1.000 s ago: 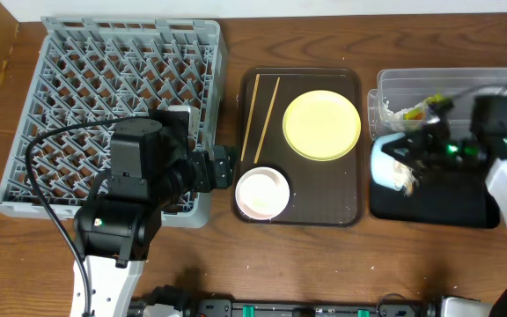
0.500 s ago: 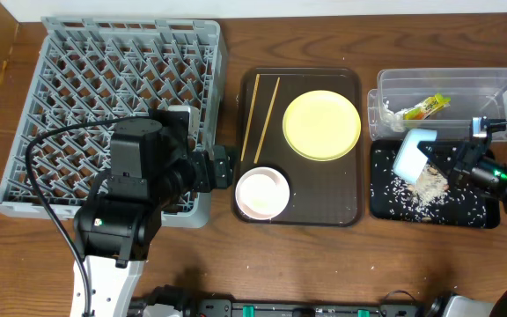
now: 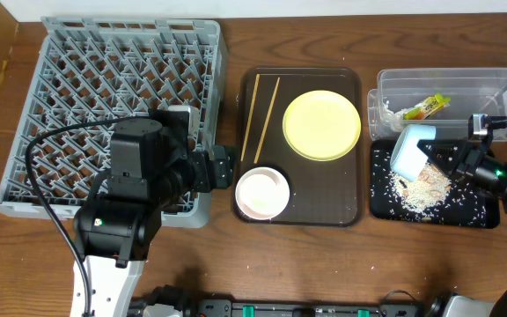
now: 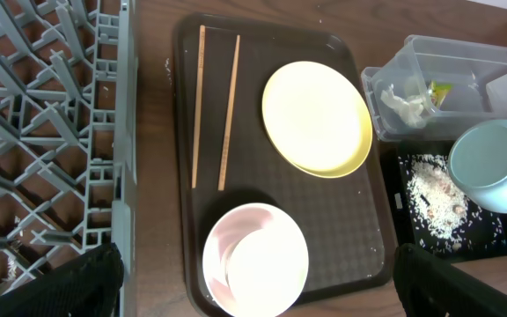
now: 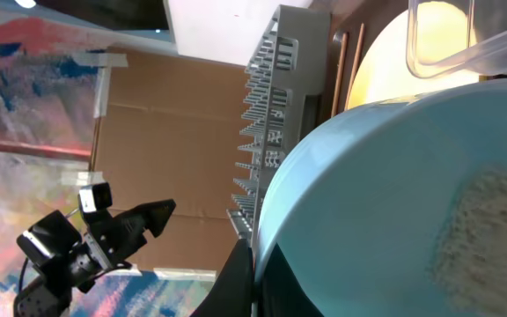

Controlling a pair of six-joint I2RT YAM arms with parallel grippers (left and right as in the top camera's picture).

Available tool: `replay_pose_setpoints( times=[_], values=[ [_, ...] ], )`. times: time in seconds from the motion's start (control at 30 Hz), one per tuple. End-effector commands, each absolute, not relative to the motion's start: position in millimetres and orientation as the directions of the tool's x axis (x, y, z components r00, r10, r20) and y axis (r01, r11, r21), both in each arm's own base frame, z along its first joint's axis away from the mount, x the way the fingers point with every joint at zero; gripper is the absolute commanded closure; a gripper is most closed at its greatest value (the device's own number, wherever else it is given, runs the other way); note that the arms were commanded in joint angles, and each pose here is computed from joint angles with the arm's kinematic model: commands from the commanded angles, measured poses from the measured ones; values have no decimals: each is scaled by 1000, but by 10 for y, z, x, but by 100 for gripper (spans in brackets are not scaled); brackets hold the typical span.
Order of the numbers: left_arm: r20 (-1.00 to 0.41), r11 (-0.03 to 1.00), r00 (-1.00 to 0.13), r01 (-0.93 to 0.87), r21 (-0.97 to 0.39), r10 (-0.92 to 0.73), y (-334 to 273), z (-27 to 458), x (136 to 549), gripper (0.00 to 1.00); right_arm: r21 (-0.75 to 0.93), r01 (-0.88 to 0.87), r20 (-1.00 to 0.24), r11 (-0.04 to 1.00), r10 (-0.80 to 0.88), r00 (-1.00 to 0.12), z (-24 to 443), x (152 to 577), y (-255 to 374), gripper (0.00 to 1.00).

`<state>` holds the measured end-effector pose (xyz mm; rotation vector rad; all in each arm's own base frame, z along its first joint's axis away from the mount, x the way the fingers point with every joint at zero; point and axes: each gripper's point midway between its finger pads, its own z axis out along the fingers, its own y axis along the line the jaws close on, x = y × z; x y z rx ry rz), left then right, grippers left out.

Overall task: Sort waste into correct bins and load items into the dishwasher
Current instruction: 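Tip the blue bowl over the black tray to dump the rice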

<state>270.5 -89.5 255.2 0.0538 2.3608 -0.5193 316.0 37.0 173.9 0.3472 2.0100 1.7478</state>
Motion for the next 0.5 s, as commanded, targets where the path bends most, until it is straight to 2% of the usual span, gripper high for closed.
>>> replay_pose_setpoints(
  times=[0.0, 0.07, 0.1, 0.2, 0.27, 0.3, 0.37, 0.4, 0.47],
  values=[
    [-665, 911, -740, 199, -363, -103, -931, 2635, 2702, 2, 974, -130, -203, 184, 463, -863, 1739, 3150, 384, 99],
    [-665, 911, -739, 199, -363, -104, -931, 2636, 2703, 2, 971, -36, -152, 237, 490, -858, 1566, 3170, 373, 99],
    [-665, 911, -739, 199, -362, -103, -931, 2636, 2703, 2, 976, -17, -122, 218, 477, -870, 1560, 3130, 435, 99],
    [-665, 911, -739, 199, -362, -103, -931, 2636, 2703, 2, 970, -71, -172, 232, 450, -876, 1586, 3132, 491, 99],
    [-665, 911, -740, 199, -363, -103, -931, 2635, 2702, 2, 966, -33, -156, 257, 477, -865, 1534, 3182, 434, 99],
    [-665, 911, -739, 199, -362, -103, -931, 2636, 2703, 2, 973, -52, -154, 225, 467, -871, 1599, 3171, 456, 99],
    [-665, 911, -739, 199, -363, -104, -931, 2636, 2703, 2, 965, -205, -254, 161, 401, -880, 1828, 3123, 544, 99],
    [-665, 911, -739, 199, -362, -103, -931, 2636, 2703, 2, 960, -220, -272, 172, 399, -876, 1836, 3148, 543, 99],
    [-665, 911, -739, 199, -362, -103, -931, 2636, 2703, 2, 970, -106, -197, 219, 454, -869, 1698, 3239, 477, 99]
  ],
)
